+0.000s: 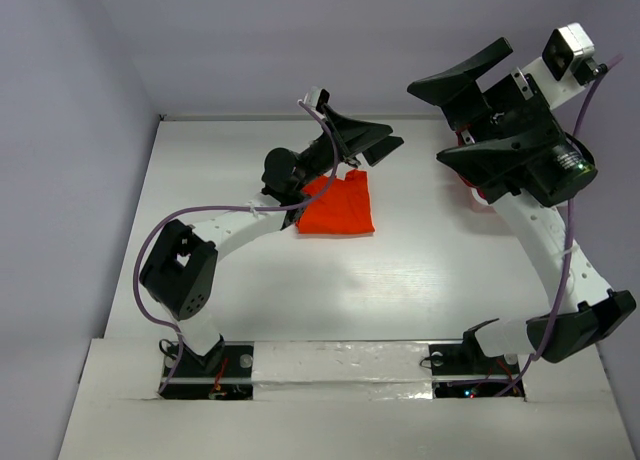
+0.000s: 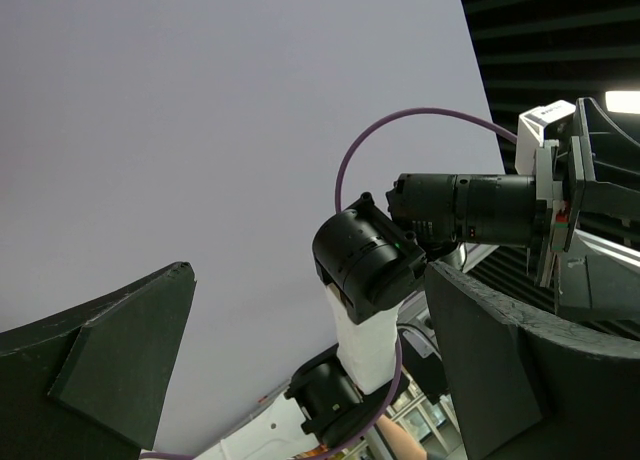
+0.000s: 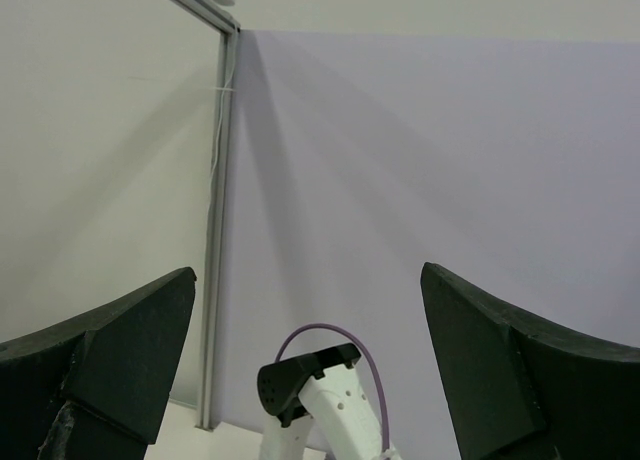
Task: Fold and stack the t-shirts
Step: Smooth out wrinkles on the folded tshirt
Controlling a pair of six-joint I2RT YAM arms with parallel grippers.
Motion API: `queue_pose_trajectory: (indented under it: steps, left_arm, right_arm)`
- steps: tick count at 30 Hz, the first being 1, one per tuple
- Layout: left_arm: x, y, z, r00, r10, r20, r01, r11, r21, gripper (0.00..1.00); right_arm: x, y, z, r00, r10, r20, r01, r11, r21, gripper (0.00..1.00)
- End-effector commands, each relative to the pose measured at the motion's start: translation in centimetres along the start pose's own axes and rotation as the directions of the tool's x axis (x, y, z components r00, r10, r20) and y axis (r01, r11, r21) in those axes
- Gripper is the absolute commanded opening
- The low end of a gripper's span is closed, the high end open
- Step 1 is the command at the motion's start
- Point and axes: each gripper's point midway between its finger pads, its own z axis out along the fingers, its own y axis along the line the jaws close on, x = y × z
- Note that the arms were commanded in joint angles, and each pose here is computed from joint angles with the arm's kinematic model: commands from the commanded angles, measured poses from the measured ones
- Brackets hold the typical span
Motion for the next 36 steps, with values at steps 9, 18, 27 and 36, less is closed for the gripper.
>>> queue_pose_trajectory:
  steps: [9,18,27,36]
  left_arm:
    - [0.55,-8.91,-0.71,0.984,0.178,0.009,-0.170,0.925,0.339,0.99]
    - [0.56,-9.03,-0.72,0.984,0.178,0.009,-0.171,0.924,0.343,0.99]
    - [0.60,-9.01,-0.72,0.984,0.177,0.005,-0.168,0.923,0.346,0.99]
    - [0.60,-9.00,-0.77,0.984,0.177,0.007,-0.168,0.922,0.349,0.99]
  right_arm:
    - [-1.34,2.43,0.28,0.995,-0.096,0.035,0.098,0.994,-0.054,1.00]
    - [-1.42,2.64,0.31,0.994,-0.102,0.036,0.104,0.993,-0.057,1.00]
    - [-1.40,2.65,0.27,0.994,-0.105,0.037,0.107,0.993,-0.052,1.00]
    - [-1.42,2.70,0.25,0.993,-0.108,0.038,0.109,0.993,-0.050,1.00]
